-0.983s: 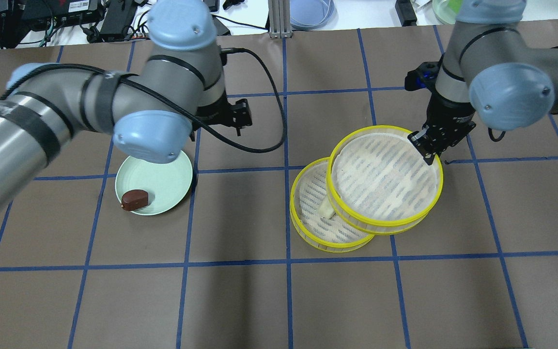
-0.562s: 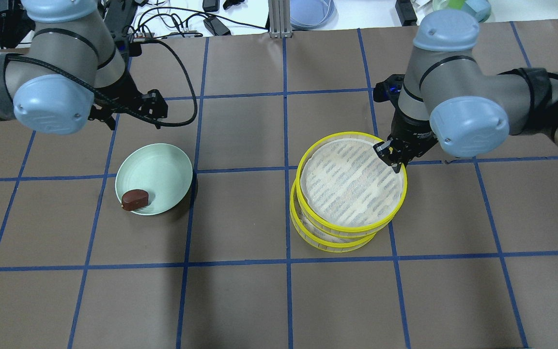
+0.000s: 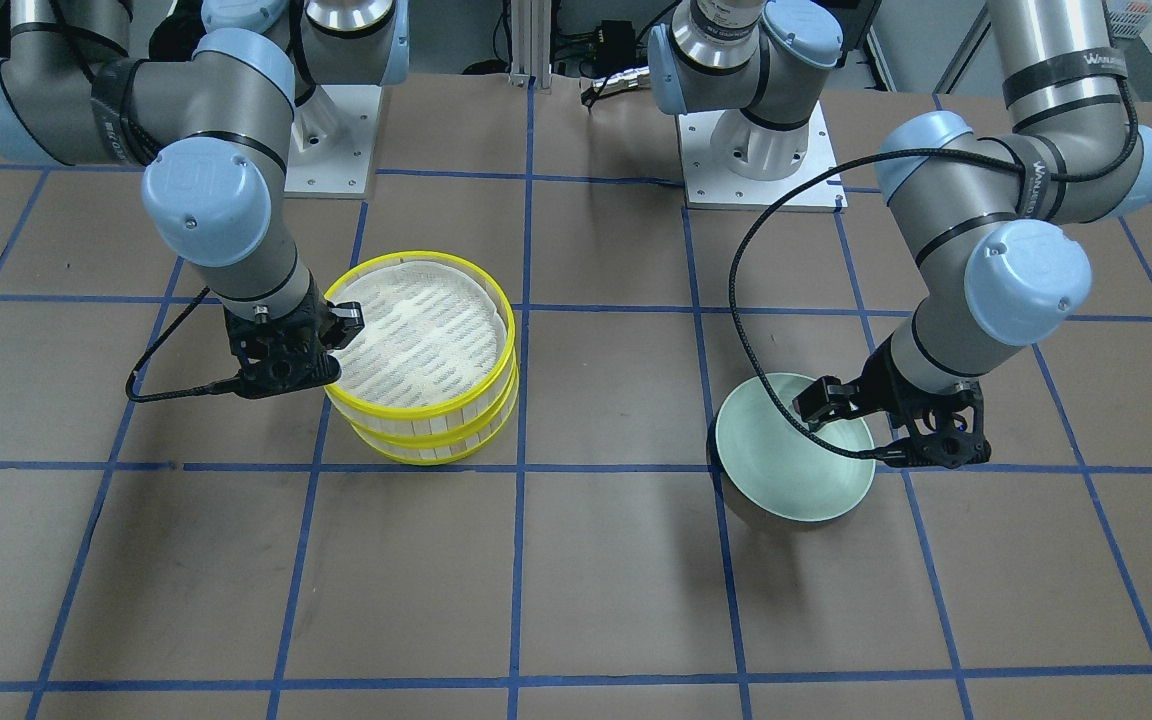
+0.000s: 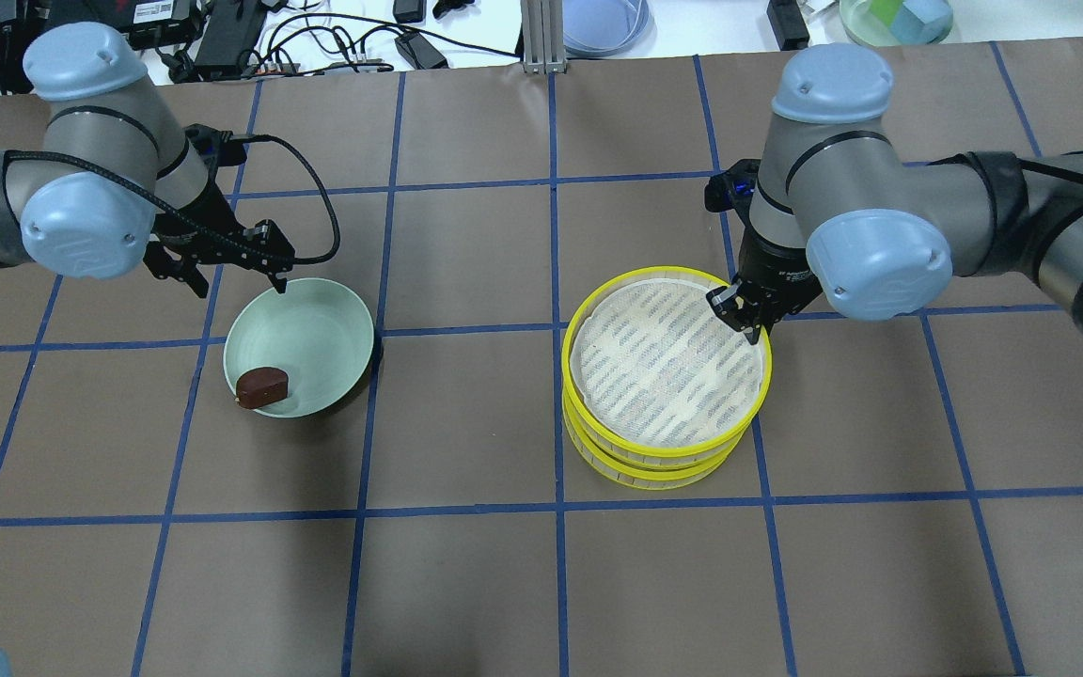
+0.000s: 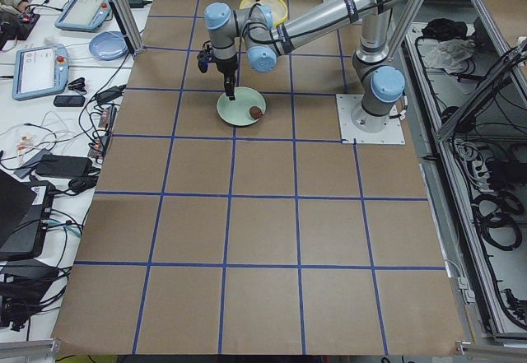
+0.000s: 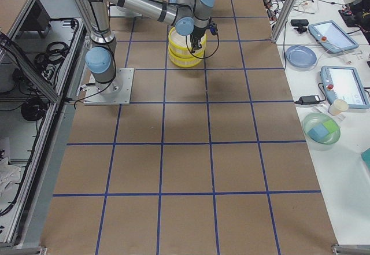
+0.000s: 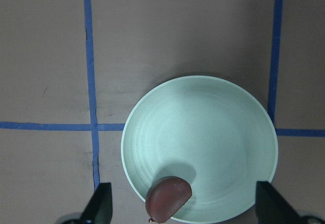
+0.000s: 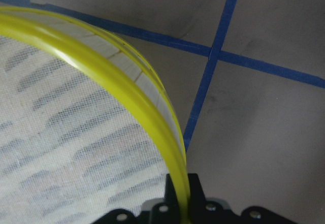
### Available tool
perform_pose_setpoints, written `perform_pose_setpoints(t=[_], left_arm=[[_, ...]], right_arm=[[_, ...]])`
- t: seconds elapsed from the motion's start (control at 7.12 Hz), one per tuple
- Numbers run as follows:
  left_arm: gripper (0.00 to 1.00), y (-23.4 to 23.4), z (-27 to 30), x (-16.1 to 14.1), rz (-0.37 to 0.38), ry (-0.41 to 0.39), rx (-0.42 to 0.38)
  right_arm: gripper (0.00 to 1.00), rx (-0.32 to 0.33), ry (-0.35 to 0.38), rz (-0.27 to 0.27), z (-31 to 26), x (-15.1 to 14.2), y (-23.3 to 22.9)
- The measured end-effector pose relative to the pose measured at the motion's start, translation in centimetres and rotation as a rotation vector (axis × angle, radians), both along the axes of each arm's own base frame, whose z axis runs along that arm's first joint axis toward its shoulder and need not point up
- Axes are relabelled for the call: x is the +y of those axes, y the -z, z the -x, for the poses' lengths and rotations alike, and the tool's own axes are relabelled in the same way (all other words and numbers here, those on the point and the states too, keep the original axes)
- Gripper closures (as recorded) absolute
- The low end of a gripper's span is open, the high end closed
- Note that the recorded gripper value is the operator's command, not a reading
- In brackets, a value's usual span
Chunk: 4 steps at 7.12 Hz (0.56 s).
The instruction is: Stack buns with steamer
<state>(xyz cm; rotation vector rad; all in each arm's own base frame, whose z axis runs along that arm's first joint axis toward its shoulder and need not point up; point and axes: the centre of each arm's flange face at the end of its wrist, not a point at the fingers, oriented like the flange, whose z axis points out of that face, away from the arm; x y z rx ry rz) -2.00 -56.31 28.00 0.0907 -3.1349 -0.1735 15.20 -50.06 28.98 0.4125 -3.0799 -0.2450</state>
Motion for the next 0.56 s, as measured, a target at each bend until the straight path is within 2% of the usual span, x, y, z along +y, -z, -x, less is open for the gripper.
perform_pose_setpoints(t=[0.28, 0.56], left_arm=[[0.01, 4.2, 0.1, 1.3, -0.079, -0.021, 0.055], [0.01, 6.7, -0.3, 2.4, -0.149, -0.044, 0.003]], right_arm=[[1.00, 0.002, -0.003, -0.013, 0.0, -0.2, 1.0], [1.00, -0.001, -0.002, -0.006, -0.1, -0.4, 1.2]])
